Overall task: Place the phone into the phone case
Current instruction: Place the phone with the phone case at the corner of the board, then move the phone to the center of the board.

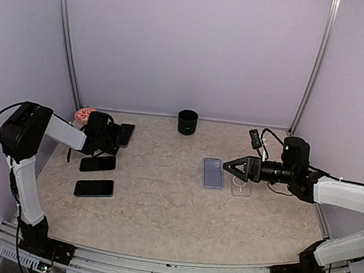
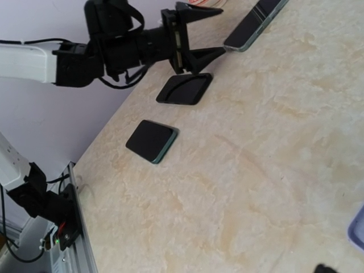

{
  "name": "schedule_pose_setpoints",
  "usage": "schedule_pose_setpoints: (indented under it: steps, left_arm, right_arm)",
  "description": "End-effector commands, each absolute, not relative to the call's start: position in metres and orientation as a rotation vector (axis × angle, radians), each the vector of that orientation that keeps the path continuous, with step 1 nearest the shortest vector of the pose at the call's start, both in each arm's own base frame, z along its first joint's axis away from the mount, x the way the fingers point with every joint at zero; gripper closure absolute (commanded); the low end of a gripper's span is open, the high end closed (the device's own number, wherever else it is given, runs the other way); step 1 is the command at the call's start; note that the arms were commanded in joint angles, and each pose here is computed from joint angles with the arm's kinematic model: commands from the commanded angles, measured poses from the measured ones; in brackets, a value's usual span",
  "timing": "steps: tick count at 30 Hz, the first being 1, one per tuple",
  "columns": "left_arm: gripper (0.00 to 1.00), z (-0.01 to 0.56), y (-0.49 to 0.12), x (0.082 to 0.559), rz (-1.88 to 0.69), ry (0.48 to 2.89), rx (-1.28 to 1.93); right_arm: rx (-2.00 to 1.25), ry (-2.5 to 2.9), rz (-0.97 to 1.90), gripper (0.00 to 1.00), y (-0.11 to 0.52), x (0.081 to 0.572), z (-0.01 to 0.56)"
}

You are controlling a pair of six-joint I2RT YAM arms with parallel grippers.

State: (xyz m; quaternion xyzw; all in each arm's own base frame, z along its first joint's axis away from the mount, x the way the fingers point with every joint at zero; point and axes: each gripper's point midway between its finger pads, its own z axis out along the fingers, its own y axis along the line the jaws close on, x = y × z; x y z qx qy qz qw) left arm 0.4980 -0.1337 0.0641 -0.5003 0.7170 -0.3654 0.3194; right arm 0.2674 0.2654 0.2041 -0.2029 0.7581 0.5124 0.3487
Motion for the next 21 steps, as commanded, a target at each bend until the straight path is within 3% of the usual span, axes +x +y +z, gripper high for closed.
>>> schedule_pose_setpoints:
  steps: [1,3,7,15,21]
  left_arm:
    - [0.22,0.090,-0.138,0.490,-1.006,1.865,-1.260]
    - [0.19,0.094,-0.136,0.484,-1.009,1.865,-1.252]
    - [0.02,0.113,-0.131,0.474,-0.966,1.887,-1.176]
    - [0.01,0.151,-0.106,0.454,-0.683,1.997,-0.944]
    - [0.01,0.117,-0.071,0.410,-0.558,2.090,-1.034]
  right_arm:
    - [-0.528,1.940,1.335,0.00,0.266,0.272,0.212]
    - [-0.528,1.940,1.333,0.00,0.266,0.271,0.212]
    - [-0.529,1.945,1.320,0.00,0.265,0.272,0.211]
    - [-0.541,1.946,1.311,0.00,0.265,0.273,0.209]
    - [-0.544,1.942,1.307,0.00,0.265,0.272,0.207]
